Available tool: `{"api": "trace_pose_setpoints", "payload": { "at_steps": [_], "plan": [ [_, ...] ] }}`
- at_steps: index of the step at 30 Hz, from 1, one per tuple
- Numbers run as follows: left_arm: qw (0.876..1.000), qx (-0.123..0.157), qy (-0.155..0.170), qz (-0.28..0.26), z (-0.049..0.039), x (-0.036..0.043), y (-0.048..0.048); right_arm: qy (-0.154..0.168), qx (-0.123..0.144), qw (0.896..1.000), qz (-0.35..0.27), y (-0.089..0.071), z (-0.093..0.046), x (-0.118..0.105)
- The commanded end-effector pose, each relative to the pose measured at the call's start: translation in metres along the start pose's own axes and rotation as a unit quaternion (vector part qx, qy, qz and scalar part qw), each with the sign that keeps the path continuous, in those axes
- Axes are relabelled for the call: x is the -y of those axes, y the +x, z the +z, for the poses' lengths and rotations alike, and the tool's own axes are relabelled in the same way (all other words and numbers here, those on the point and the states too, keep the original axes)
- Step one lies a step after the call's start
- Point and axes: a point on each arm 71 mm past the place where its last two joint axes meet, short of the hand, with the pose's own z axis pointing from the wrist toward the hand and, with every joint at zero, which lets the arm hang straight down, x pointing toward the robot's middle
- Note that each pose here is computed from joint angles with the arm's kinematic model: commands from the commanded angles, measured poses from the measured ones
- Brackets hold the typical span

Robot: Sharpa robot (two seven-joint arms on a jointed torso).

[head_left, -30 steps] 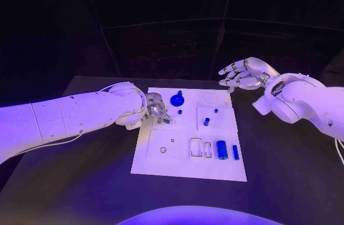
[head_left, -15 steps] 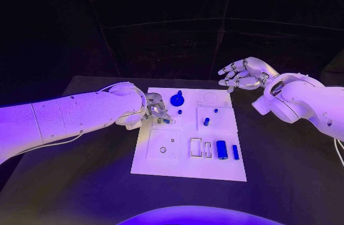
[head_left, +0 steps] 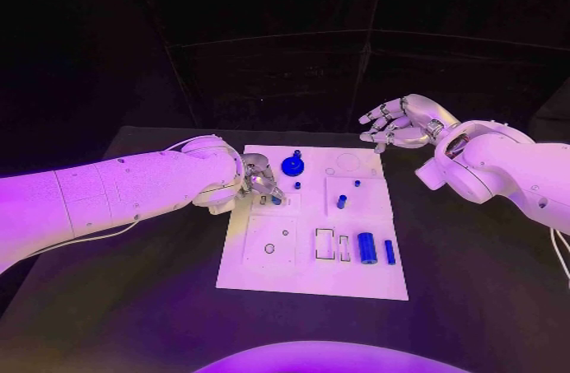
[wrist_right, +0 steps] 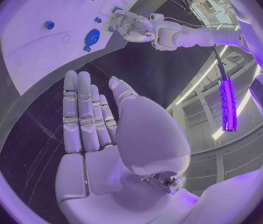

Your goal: Assemble the parts on the task board

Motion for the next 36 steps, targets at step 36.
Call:
{"api": "trace_pose_setpoints", "payload": {
  "at_steps": [36],
  "plan": [
    [1.0, 0.001, -0.001, 0.001, -0.0027, -0.0036, 0.0005, -0.007, -0.006, 1.0, 0.0, -0.0009, 0.001, -0.001]
  ]
}}
